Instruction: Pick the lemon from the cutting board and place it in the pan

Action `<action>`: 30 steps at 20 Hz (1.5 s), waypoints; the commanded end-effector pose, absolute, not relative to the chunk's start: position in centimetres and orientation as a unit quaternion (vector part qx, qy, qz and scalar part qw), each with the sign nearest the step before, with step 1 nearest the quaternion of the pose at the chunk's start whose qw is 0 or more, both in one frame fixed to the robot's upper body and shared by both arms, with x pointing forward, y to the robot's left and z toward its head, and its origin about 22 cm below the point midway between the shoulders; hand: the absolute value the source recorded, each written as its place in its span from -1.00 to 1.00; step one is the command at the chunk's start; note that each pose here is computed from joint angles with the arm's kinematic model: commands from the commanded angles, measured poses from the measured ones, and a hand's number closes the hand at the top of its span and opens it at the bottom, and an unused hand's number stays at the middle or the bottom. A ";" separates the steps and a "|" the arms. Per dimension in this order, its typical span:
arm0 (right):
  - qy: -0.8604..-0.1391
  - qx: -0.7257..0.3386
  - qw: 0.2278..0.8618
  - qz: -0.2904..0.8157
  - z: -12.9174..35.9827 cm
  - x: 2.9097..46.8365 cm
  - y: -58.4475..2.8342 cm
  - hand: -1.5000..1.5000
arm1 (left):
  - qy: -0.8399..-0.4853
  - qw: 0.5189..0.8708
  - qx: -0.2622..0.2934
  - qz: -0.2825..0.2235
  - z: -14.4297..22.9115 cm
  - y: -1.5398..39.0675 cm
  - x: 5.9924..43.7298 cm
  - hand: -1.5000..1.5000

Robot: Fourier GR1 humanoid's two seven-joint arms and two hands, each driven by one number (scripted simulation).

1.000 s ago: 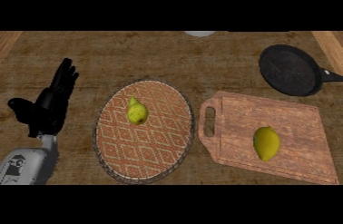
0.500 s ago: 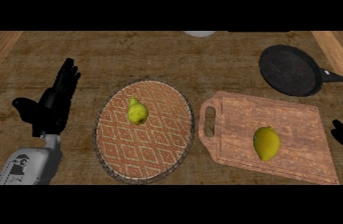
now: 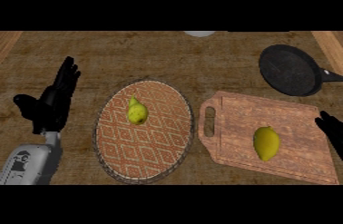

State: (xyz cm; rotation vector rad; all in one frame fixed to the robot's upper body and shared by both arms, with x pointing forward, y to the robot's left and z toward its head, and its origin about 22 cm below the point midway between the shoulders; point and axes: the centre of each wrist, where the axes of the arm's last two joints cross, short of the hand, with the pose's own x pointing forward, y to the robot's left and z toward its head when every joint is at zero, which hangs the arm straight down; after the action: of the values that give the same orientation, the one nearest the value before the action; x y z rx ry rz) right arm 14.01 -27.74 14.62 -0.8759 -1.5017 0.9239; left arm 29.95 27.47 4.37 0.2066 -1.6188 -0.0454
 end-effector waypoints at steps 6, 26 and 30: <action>-0.598 -0.365 0.548 0.457 14.5 16.3 -27.2 -1.00 | -0.720 0.687 0.099 -0.026 3.5 27.4 31.1 0.00; -0.484 -0.441 0.553 0.515 8.2 21.4 -24.3 -1.00 | -0.724 0.684 0.086 -0.020 5.0 27.0 31.2 0.00; -0.481 -0.430 0.563 0.517 9.5 18.8 -24.6 -1.00 | -0.723 0.684 0.098 -0.015 4.9 29.1 30.4 0.00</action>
State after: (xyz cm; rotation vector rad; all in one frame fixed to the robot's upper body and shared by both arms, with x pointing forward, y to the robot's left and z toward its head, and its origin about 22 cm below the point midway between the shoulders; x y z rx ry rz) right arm 19.32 -24.56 9.17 -1.0181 -1.1488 1.2159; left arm 29.82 27.81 4.75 0.2114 -1.6158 -0.0454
